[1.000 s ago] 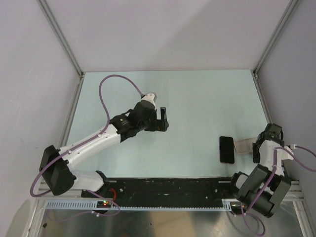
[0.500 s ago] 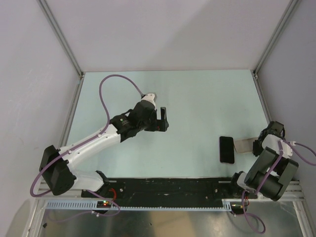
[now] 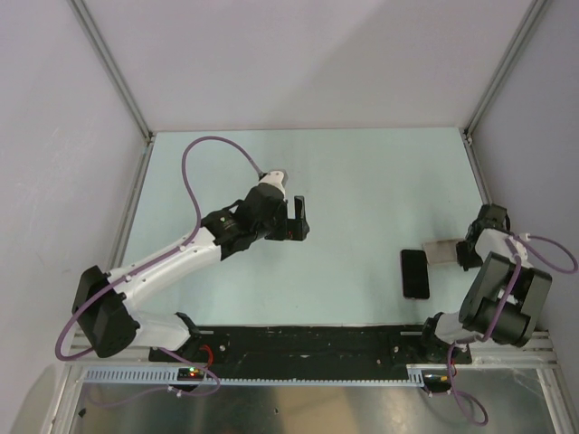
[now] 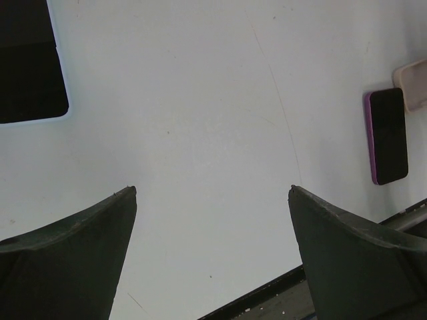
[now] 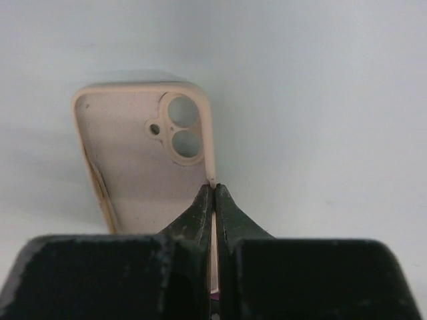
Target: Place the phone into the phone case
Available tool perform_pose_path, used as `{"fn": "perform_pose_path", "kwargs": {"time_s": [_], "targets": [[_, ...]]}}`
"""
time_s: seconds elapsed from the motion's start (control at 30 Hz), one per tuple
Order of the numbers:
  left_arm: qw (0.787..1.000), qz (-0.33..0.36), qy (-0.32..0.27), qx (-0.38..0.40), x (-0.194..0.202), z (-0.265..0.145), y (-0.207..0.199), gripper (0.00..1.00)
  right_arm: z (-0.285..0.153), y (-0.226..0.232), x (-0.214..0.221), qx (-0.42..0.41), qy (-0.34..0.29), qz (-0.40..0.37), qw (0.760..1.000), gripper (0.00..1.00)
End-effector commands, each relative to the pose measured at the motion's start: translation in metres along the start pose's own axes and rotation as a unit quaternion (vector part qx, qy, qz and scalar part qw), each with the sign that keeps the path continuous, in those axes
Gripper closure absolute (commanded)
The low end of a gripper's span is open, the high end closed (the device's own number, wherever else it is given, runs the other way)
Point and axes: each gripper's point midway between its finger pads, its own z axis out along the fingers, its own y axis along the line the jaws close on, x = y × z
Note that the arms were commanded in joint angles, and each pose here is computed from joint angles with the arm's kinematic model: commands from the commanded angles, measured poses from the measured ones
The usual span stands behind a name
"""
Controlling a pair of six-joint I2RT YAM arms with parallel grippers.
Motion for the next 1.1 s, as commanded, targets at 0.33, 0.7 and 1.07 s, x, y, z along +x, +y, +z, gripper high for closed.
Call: {"fn": "perform_pose_path", "kwargs": {"time_s": [0.33, 0.7, 1.07], "targets": [[0.999, -0.014, -0.047, 0.006, -0.024, -0.019, 0.004, 0.02, -0.054, 0.169, 0.011, -0.192, -0.032, -0.14, 0.971, 1.0], [0.998, -0.043, -0.041, -0.037, -0.005, -0.013, 0.033, 0.02, -0.158, 0.194, 0.173, -0.349, 0.066, -0.432, 0.829, 1.0], [0.994, -0.082, -0.023, -0.068, 0.043, -0.003, 0.065, 0.02, -0.167, 0.066, 0.328, -0.324, 0.132, -0.666, 0.658, 1.0]]}}
